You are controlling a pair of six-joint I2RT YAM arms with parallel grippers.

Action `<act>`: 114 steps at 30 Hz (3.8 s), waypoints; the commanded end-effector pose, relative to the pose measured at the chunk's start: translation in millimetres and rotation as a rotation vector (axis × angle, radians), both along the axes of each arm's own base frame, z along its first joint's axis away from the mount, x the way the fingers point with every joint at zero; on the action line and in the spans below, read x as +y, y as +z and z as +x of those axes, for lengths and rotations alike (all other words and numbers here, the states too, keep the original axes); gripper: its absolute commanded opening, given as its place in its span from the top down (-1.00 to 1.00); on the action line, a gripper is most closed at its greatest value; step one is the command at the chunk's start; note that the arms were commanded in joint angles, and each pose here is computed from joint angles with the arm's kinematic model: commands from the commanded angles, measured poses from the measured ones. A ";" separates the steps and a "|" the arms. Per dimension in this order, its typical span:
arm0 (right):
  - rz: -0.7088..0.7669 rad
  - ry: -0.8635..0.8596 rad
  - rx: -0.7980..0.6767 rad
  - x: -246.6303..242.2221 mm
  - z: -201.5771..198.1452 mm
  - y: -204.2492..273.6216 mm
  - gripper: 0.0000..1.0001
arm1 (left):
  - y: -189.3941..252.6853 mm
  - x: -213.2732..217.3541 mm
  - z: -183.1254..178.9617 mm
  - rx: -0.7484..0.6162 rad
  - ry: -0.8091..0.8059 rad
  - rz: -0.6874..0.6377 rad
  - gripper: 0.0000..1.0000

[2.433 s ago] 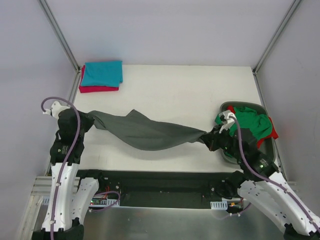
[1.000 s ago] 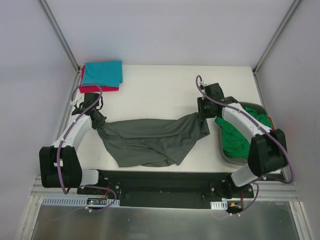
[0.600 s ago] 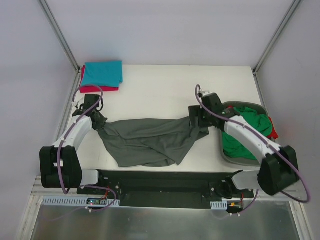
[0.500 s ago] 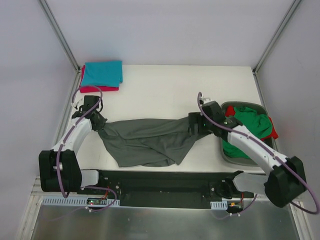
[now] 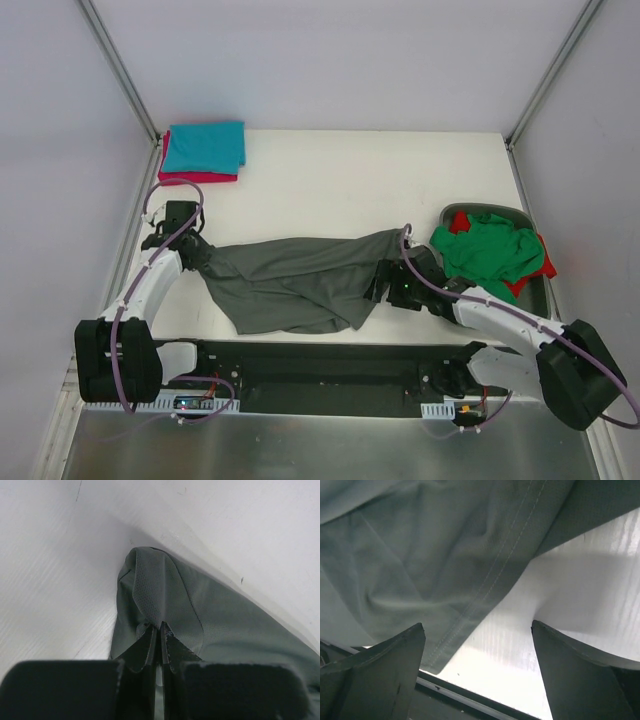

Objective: Fold and stack the t-shirts
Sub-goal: Flatten out the tshirt

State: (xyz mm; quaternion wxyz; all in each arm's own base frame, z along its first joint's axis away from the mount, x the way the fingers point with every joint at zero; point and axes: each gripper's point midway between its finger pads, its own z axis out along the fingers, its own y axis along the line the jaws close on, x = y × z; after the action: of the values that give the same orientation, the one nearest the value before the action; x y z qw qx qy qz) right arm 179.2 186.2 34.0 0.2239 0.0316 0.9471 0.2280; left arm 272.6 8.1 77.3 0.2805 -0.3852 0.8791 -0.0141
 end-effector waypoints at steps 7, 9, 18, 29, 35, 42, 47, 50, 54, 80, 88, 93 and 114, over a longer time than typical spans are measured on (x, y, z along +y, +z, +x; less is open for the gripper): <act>0.003 -0.084 -0.016 12.7 27.9 -7.2 -0.41 | 4.5 -0.1 -1.6 -0.026 -0.015 -0.001 1.00; 0.010 -0.084 -0.018 14.5 27.0 -5.7 -0.24 | 4.6 0.1 -1.6 -0.026 -0.013 0.000 1.00; -0.008 -0.064 -0.099 9.5 33.9 8.9 0.57 | 5.9 0.5 1.3 -0.027 -0.013 0.002 1.00; -0.124 -0.016 -0.113 -20.9 12.6 42.6 0.99 | 23.7 3.1 3.9 -0.094 0.000 0.013 1.00; -0.129 0.011 -0.293 -42.6 9.5 112.9 0.99 | 54.2 2.4 7.3 -0.204 0.001 0.009 1.00; -0.089 0.051 -0.461 -57.9 -2.9 193.2 0.99 | 131.3 -10.4 6.7 -0.457 -0.068 -0.023 1.00; -0.052 0.069 -0.562 -65.3 -11.8 229.3 0.99 | 180.2 -22.5 -13.3 -0.645 -0.094 -0.080 1.00; -0.032 0.087 -0.592 -65.2 -15.9 240.6 0.99 | 200.1 -22.8 -24.2 -0.719 -0.103 -0.072 1.00; -0.080 0.084 -0.546 -62.3 -6.5 224.1 0.99 | 185.5 -24.2 -24.7 -0.694 -0.095 -0.090 1.00; -0.281 0.113 -0.157 -28.9 118.0 74.6 -0.53 | 2.1 -20.0 15.3 -0.056 -0.087 -0.093 1.00; 0.035 0.116 -0.139 -13.4 34.1 58.7 -0.64 | 7.7 -22.9 11.1 -0.085 -0.099 -0.101 1.00; 0.140 0.075 -0.186 -7.0 27.2 48.6 -0.66 | 9.0 -25.3 10.7 -0.090 -0.107 -0.112 1.00; 0.220 0.037 -0.102 6.2 24.1 32.1 -0.31 | 19.6 -24.3 8.3 -0.135 -0.115 -0.100 1.00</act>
State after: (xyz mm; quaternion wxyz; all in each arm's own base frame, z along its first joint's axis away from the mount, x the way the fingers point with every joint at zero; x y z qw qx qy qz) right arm 207.9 186.4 57.6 0.2603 0.0269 0.9132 0.3122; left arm 277.7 -18.8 86.9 0.2975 -0.3526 0.8819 -0.0975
